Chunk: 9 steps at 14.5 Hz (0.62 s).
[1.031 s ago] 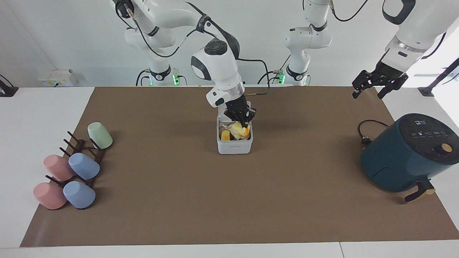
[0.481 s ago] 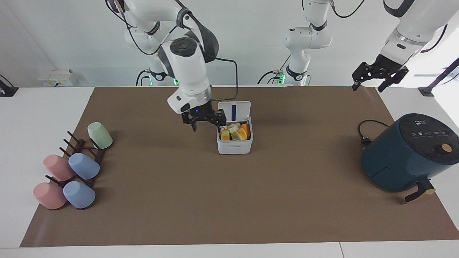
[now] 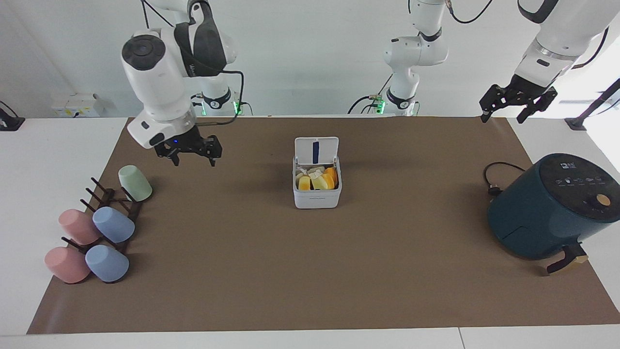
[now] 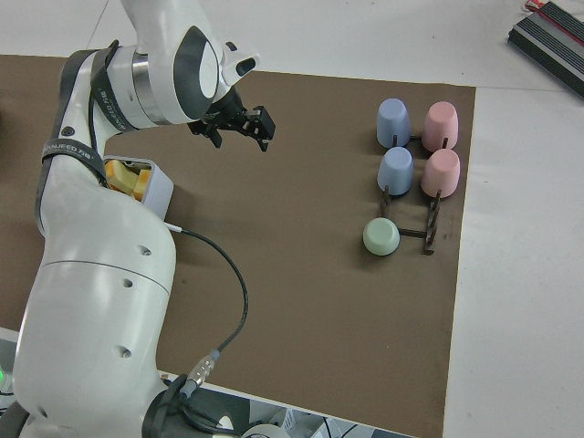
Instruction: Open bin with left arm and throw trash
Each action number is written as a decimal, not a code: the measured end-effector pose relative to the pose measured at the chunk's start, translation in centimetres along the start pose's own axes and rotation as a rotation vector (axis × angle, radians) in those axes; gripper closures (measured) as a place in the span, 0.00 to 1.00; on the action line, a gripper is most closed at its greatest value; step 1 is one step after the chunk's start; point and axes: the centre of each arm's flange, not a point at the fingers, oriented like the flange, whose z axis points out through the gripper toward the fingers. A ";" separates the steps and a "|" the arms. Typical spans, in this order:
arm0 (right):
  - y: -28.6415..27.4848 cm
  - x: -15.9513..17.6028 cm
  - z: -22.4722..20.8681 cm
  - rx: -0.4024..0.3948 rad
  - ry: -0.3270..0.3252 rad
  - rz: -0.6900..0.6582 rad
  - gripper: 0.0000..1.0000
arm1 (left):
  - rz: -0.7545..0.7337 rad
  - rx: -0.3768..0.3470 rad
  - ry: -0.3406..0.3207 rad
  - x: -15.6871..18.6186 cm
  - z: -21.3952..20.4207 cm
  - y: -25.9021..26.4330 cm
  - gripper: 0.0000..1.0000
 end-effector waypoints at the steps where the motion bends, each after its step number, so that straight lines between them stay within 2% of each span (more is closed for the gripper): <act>1: 2.4 -0.9 -0.9 -0.004 -0.017 0.018 0.00 | -0.007 -0.007 -0.001 0.2 0.1 0.1 0.00; 4: 6.0 -3.2 -2.8 0.056 -0.066 0.071 0.00 | -0.010 -0.011 0.007 1.5 0.0 0.1 0.00; 9: 7.1 -4.0 -4.1 0.069 -0.041 0.083 0.00 | -0.010 -0.010 0.002 2.5 0.4 0.3 0.00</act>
